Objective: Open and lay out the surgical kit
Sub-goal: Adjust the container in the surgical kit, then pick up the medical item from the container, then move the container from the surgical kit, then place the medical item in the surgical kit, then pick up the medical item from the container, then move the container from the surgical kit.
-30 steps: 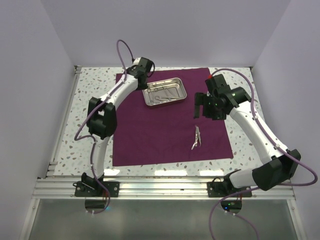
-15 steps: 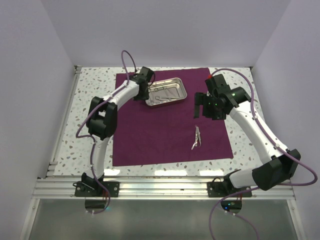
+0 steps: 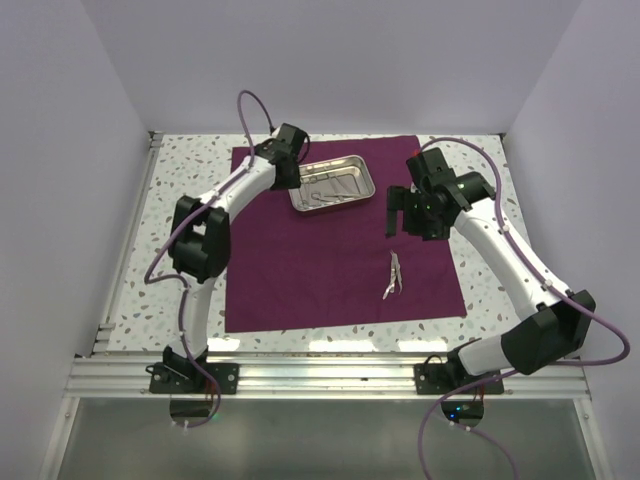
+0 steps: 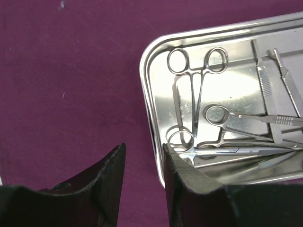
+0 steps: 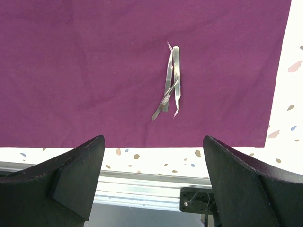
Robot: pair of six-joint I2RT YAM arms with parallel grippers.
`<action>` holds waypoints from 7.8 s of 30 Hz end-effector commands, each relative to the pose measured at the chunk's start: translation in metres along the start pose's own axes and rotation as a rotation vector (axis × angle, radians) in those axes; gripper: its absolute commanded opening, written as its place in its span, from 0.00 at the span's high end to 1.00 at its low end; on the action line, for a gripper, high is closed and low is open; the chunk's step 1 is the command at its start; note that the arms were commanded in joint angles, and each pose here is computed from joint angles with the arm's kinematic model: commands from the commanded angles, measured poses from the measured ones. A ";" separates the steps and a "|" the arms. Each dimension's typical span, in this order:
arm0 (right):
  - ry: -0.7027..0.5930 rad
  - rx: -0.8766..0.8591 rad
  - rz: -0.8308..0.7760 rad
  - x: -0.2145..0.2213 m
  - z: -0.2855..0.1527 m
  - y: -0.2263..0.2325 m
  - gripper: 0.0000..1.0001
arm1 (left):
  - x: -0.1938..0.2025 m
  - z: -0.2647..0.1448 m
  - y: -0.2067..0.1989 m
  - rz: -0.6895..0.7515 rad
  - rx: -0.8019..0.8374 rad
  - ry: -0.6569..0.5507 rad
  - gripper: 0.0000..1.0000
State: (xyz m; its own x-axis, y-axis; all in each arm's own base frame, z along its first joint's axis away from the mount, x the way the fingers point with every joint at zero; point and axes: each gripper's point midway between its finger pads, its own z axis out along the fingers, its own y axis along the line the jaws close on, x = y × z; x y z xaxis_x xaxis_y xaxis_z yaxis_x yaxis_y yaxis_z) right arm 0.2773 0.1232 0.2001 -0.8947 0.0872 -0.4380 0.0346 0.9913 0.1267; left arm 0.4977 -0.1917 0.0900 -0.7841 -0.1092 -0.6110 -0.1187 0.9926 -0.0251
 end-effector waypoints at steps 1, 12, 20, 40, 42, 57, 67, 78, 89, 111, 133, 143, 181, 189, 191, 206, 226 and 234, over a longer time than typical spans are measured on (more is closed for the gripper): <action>-0.039 -0.025 -0.002 -0.013 -0.006 0.006 0.12 | -0.028 -0.020 -0.019 -0.029 0.090 -0.071 0.59; -0.080 -0.005 -0.022 -0.035 -0.011 0.009 0.12 | 0.016 0.020 -0.014 -0.023 0.042 0.043 0.73; -0.144 -0.020 -0.047 -0.103 0.001 0.039 0.12 | 0.032 0.034 -0.008 -0.005 0.047 0.086 0.90; -0.090 -0.167 -0.061 -0.147 0.133 0.133 0.24 | 0.046 -0.005 0.037 0.056 0.055 0.084 1.00; -0.072 -0.168 -0.086 -0.141 0.151 0.144 0.25 | 0.049 -0.007 0.037 0.075 0.068 0.086 1.00; -0.087 -0.116 -0.079 -0.137 0.234 0.169 0.40 | 0.064 -0.015 0.033 0.096 0.136 0.129 1.00; -0.111 -0.012 -0.073 -0.138 0.261 0.149 0.50 | 0.069 -0.018 0.031 0.113 0.159 0.151 1.00; -0.083 0.045 -0.073 -0.125 0.295 0.139 0.54 | 0.071 -0.019 0.031 0.121 0.167 0.160 1.00; -0.038 0.093 -0.126 -0.105 0.314 0.130 0.79 | 0.073 -0.018 0.030 0.120 0.170 0.166 1.00; -0.246 0.002 -0.097 -0.176 0.227 0.157 1.00 | 0.073 -0.015 0.028 0.104 0.181 0.161 1.00; -0.443 -0.163 0.015 -0.215 0.037 0.152 1.00 | 0.053 0.017 0.011 0.032 0.187 0.148 1.00; -0.153 -0.138 -0.026 -0.081 0.043 0.129 1.00 | 0.014 0.058 0.000 -0.029 0.161 0.104 1.00; -0.148 -0.103 -0.125 -0.065 0.072 0.151 0.02 | 0.005 0.030 0.020 -0.005 0.123 0.069 1.00; -0.280 -0.116 -0.106 -0.154 0.082 0.171 0.09 | 0.021 0.017 0.021 0.024 0.168 0.088 1.00; -0.266 -0.106 -0.101 -0.158 0.103 0.169 0.15 | 0.030 0.014 0.022 0.031 0.176 0.101 1.00; -0.135 -0.029 -0.077 -0.145 0.242 0.159 0.38 | 0.046 -0.007 0.027 0.063 0.220 0.121 1.00; -0.077 0.101 -0.080 -0.113 0.315 0.137 0.53 | 0.059 -0.019 0.017 0.084 0.283 0.144 1.00; -0.022 0.251 -0.187 -0.079 0.325 0.117 0.68 | 0.058 -0.021 0.013 0.073 0.305 0.139 1.00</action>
State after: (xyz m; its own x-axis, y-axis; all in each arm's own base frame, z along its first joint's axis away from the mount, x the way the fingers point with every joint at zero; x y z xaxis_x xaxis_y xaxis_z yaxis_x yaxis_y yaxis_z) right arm 0.5319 0.2863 0.0262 -0.8062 0.0004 -0.5916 0.0089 0.9999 -0.0114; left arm 0.4491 -0.1752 0.0537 -0.8641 -0.0592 -0.4998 0.0413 0.9814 -0.1876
